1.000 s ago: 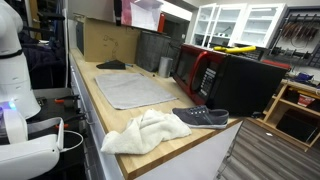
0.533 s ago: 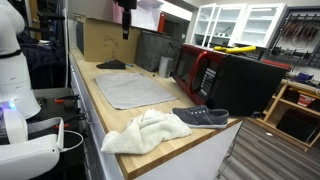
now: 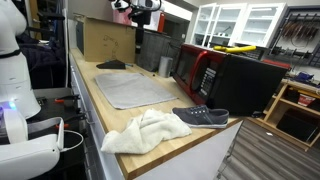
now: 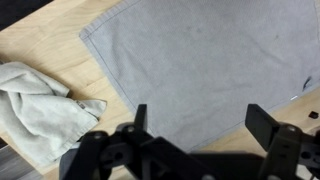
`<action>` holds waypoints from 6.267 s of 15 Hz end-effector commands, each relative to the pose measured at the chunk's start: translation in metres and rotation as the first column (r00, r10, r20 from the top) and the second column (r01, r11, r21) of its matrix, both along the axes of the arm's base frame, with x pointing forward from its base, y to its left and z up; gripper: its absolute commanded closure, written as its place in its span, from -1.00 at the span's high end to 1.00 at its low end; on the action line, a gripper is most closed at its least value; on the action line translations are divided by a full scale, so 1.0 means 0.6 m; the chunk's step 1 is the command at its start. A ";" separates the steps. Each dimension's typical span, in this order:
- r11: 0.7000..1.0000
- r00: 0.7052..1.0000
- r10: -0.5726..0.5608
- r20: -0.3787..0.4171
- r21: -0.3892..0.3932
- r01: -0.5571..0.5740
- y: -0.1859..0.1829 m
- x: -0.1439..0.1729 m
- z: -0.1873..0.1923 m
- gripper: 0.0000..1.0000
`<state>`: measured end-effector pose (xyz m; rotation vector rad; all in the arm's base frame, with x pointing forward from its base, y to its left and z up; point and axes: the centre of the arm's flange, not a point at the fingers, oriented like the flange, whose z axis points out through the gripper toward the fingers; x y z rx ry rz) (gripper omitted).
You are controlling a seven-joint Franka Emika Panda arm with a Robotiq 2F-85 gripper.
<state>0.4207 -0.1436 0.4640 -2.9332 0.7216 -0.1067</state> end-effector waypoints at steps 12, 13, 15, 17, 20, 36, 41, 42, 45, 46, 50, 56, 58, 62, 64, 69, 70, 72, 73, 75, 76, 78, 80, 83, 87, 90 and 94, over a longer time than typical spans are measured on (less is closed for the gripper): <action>0.989 0.989 -0.146 0.003 0.001 0.146 -0.026 -0.010 -0.083 1.00; 0.987 0.986 -0.164 -0.010 0.004 0.164 -0.038 -0.018 -0.098 1.00; 0.980 0.980 -0.194 -0.046 0.027 0.195 -0.059 -0.045 -0.120 1.00; 0.978 0.976 -0.203 -0.079 0.033 0.206 -0.075 -0.081 -0.142 1.00; 0.975 0.970 -0.218 -0.107 0.015 0.221 -0.111 -0.104 -0.184 1.00; 0.943 0.925 -0.331 -0.186 -0.021 0.333 -0.179 -0.142 -0.371 1.00; 0.925 0.911 -0.376 -0.171 -0.007 0.381 -0.190 -0.145 -0.393 0.33; 0.923 0.910 -0.379 -0.166 0.005 0.385 -0.185 -0.145 -0.391 0.19; 0.919 0.910 -0.383 -0.161 0.031 0.393 -0.180 -0.145 -0.390 -0.30; 0.918 0.909 -0.384 -0.163 0.039 0.395 -0.179 -0.147 -0.388 -0.43; 0.920 0.913 -0.382 -0.144 0.031 0.390 -0.171 -0.150 -0.357 -1.00; 0.949 0.950 -0.302 -0.073 -0.123 0.292 -0.133 -0.126 -0.290 -1.00; 0.952 0.965 -0.257 -0.059 -0.188 0.242 -0.108 -0.112 -0.270 -1.00; 0.943 0.986 -0.164 -0.037 -0.301 0.145 -0.047 -0.087 -0.240 -1.00; 0.936 0.993 -0.115 -0.028 -0.339 0.099 -0.019 -0.081 -0.230 -1.00; 0.926 1.000 -0.008 -0.016 -0.377 0.002 0.040 -0.070 -0.208 -1.00; 0.921 1.000 0.018 -0.014 -0.389 -0.022 0.059 -0.062 -0.205 -1.00; 0.906 0.996 0.083 -0.007 -0.415 -0.079 0.094 -0.054 -0.198 -1.00; 0.897 0.993 0.114 -0.005 -0.429 -0.106 0.110 -0.051 -0.195 -1.00; 0.883 0.983 0.181 -0.010 -0.439 -0.167 0.145 -0.046 -0.194 -1.00; 0.877 0.977 0.211 -0.009 -0.439 -0.194 0.163 -0.042 -0.198 -1.00; 0.867 0.966 0.257 -0.010 -0.440 -0.235 0.198 -0.039 -0.200 -1.00; 0.854 0.953 0.304 -0.013 -0.440 -0.278 0.229 -0.038 -0.205 -1.00; 0.826 0.929 0.370 -0.026 -0.449 -0.342 0.272 -0.040 -0.215 -1.00; 0.785 0.885 0.463 -0.037 -0.448 -0.429 0.330 -0.060 -0.228 -1.00; 0.746 0.847 0.529 -0.048 -0.449 -0.492 0.370 -0.080 -0.240 -1.00; 0.704 0.800 0.598 -0.055 -0.440 -0.557 0.420 -0.112 -0.255 -1.00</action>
